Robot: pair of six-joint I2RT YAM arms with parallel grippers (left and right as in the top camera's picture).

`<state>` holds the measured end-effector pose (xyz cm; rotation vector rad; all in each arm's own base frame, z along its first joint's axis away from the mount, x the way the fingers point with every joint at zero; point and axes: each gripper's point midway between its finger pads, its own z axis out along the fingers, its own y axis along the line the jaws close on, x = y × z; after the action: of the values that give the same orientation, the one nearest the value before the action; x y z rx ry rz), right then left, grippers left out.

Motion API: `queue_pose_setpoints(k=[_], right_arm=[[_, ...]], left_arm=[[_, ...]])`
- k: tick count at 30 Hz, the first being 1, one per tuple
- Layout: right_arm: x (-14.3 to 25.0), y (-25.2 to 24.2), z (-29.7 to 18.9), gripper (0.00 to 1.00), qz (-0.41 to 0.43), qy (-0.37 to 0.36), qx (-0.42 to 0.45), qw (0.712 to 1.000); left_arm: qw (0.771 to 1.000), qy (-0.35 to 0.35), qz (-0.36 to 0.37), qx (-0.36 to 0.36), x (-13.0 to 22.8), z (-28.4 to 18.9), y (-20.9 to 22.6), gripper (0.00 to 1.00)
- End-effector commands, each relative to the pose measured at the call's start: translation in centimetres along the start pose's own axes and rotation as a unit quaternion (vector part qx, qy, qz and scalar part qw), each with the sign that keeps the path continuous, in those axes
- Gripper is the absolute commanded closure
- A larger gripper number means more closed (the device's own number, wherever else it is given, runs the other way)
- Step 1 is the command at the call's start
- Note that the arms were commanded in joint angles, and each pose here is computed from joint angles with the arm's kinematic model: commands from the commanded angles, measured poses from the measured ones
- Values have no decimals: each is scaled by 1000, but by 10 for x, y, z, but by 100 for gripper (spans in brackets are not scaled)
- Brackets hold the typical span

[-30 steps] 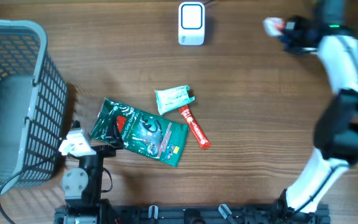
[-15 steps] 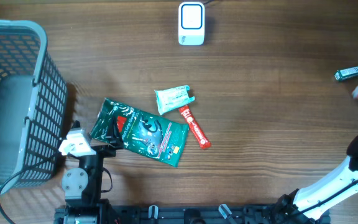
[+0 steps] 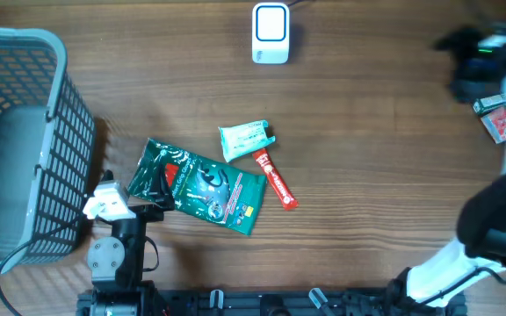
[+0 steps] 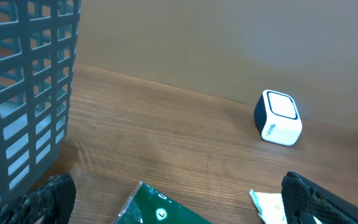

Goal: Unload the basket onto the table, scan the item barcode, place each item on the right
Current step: 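Carry the orange box to the right edge and release it, then reach the right gripper to the green Zappy wipes pack and grasp it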

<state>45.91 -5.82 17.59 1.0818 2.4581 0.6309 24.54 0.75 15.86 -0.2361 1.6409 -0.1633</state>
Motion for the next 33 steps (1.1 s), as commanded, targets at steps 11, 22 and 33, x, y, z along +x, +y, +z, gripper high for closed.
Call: queue_pose_setpoints(k=[11,22,33], right_arm=[[267,81,105,0,-512,166,-75,840],[323,58,150,18,-437,267,-139,848],[335,33,169,66,-361,314,-97,873]], left_arm=[[1000,0,10,6,2,0,-2,0],[1000,0,10,6,2,0,-2,0],[1000,0,10,6,2,0,-2,0]])
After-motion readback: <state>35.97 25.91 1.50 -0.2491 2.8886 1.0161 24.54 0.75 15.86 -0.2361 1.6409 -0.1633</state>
